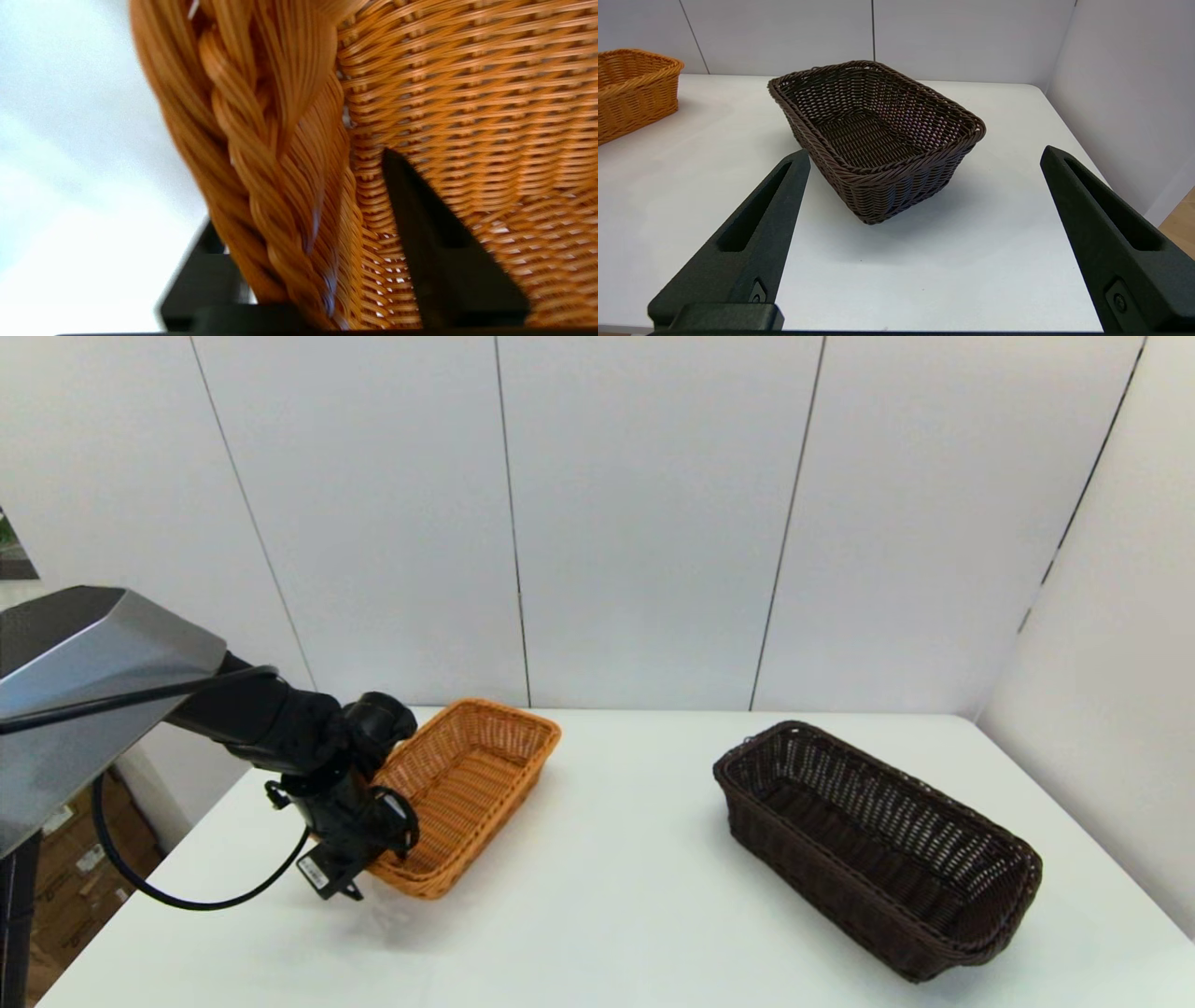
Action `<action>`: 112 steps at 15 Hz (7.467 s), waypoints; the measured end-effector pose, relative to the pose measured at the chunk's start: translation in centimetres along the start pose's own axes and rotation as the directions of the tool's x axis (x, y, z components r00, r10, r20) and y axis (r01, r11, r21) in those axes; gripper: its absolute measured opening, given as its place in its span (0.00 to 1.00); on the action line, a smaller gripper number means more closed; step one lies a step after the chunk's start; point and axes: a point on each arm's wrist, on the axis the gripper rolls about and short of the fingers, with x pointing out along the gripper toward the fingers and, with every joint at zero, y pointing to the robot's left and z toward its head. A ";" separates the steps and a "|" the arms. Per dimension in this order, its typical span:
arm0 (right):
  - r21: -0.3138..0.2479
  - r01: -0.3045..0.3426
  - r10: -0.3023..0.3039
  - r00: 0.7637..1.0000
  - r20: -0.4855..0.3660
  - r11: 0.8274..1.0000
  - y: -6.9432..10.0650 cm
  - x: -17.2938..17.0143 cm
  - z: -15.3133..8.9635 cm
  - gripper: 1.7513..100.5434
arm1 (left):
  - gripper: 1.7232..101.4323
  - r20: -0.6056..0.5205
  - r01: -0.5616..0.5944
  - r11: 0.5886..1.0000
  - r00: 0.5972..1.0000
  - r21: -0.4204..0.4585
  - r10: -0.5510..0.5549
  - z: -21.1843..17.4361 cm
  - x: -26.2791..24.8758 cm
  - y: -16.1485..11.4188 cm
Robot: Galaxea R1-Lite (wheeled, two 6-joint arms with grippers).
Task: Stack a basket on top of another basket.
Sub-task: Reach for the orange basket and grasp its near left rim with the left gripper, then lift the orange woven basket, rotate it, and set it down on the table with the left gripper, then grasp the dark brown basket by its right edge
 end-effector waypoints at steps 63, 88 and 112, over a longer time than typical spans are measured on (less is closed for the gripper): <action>0.000 0.000 0.000 1.000 0.000 1.000 0.0 0.0 0.0 0.97 | 0.13 -0.320 0.461 0.649 0.887 0.605 -0.333 -3.4 -1.1 -3.9; 0.000 0.000 0.000 1.000 0.000 1.000 0.0 0.0 0.0 0.97 | 0.25 -0.343 0.443 0.668 0.895 0.598 -0.286 -3.5 -1.1 -4.8; 0.000 0.000 0.000 1.000 0.000 1.000 0.0 0.0 0.0 0.97 | 0.93 -0.210 0.539 0.433 0.767 0.723 -0.606 -7.7 -22.8 11.3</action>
